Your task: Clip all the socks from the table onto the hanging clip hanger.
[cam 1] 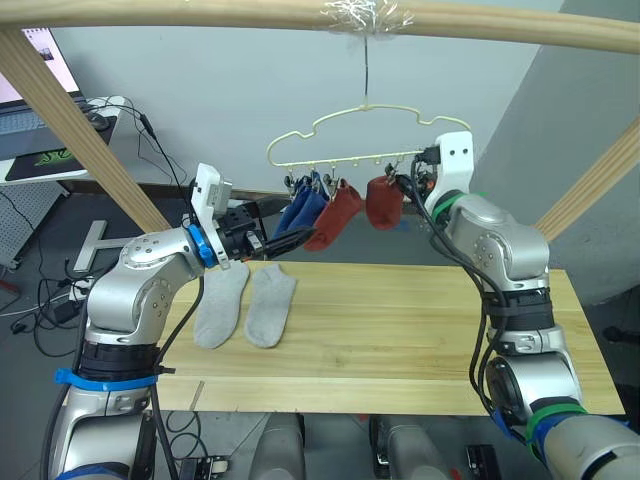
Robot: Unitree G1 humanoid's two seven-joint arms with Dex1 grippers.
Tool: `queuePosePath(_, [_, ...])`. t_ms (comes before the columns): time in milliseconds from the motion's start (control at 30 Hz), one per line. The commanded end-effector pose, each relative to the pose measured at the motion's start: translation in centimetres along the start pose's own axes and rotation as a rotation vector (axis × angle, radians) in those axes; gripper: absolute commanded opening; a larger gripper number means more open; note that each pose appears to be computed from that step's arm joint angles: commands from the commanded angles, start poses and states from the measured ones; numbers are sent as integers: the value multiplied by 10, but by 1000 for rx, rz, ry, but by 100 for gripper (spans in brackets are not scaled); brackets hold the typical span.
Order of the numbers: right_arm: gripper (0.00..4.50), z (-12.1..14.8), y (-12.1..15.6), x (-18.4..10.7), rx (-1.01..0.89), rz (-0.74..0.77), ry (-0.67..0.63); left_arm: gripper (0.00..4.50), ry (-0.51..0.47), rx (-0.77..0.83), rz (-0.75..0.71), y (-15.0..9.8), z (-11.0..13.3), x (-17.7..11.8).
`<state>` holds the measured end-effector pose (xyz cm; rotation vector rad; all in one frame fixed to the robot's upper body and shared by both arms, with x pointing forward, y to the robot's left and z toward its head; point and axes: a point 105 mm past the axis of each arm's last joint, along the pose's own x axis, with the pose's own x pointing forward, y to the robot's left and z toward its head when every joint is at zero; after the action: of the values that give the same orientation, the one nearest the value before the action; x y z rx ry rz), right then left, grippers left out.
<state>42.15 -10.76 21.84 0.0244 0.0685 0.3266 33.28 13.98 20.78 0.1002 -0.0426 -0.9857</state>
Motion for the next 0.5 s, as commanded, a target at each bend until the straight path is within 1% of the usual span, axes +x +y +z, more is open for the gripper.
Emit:
queuePosePath(33, [182, 23, -2, 1, 8, -18, -82, 419, -20, 56, 8, -1, 10, -3])
queuePosePath(200, [182, 29, -1, 6, 17, -30, -99, 419, -19, 61, 10, -2, 10, -2])
queuePosePath(500, [182, 30, -3, 10, 17, -52, -103, 419, -15, 64, 18, -2, 9, -1])
